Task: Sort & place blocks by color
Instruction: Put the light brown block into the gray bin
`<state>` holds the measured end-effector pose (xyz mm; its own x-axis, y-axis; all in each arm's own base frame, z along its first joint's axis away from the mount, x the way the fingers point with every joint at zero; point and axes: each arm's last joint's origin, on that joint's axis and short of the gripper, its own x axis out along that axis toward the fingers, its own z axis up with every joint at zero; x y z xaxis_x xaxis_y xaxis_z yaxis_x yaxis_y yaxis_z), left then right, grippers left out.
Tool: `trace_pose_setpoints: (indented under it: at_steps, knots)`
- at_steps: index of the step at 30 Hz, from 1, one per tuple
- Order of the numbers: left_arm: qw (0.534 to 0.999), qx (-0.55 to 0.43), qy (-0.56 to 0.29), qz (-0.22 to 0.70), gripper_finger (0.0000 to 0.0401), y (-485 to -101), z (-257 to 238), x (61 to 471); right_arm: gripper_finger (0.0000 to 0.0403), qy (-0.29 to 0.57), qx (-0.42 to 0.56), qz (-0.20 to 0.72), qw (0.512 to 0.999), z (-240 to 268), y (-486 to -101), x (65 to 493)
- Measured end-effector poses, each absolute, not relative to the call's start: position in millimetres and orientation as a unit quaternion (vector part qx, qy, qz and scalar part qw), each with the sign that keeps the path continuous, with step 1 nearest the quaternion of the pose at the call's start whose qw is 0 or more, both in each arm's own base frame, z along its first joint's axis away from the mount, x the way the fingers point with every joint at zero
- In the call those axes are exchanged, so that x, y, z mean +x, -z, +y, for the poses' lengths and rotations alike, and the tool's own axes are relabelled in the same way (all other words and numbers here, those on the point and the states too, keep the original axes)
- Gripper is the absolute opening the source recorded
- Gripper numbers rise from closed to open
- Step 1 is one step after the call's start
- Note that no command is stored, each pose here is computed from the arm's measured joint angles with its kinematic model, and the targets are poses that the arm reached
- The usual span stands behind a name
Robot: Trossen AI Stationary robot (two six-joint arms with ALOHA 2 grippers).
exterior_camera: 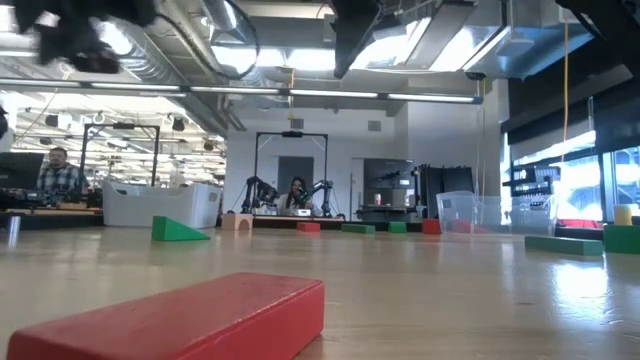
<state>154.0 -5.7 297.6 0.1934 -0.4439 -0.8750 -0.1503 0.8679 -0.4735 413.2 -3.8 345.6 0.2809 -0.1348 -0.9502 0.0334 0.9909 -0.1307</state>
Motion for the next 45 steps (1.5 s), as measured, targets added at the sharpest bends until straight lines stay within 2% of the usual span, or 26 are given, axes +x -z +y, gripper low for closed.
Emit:
trace_pose_setpoints:
  at_steps: [6,12,16,21,25,31,37,45]
  knots:
    - [0.650,-0.317,0.056,0.688,0.0137,-272.9,-40.9,138.6,0.0194,0.054,-0.042,0.595,0.800,-3.9,-345.7,413.6]
    - [0.586,-0.393,-0.048,0.707,0.0137,-253.1,-67.1,119.8,0.0194,0.067,-0.025,0.590,0.804,-3.9,-346.1,414.6]
    - [0.594,-0.420,-0.083,0.681,0.0137,-249.8,-84.4,115.4,0.0194,0.076,-0.013,0.586,0.807,-3.9,-346.3,415.2]
    - [0.624,-0.434,-0.041,0.648,0.0137,-253.2,-113.1,115.6,0.0194,0.078,-0.009,0.586,0.807,-3.9,-346.3,415.2]
    - [0.640,-0.429,-0.047,0.635,0.0137,-248.8,-134.5,112.2,0.0194,0.086,0.002,0.584,0.807,-3.9,-346.3,415.3]
    - [0.642,-0.424,-0.086,0.633,0.0137,-233.7,-165.1,105.2,0.0194,0.092,0.010,0.581,0.809,-3.9,-346.5,415.9]
    - [0.658,-0.439,-0.068,0.608,0.0137,-215.3,-205.3,104.9,0.0194,0.096,0.015,0.580,0.809,-5.3,-346.5,416.0]
    - [0.642,-0.440,-0.122,0.616,0.0137,-189.4,-225.7,101.2,0.0194,0.096,0.016,0.566,0.818,-5.3,-347.6,419.0]
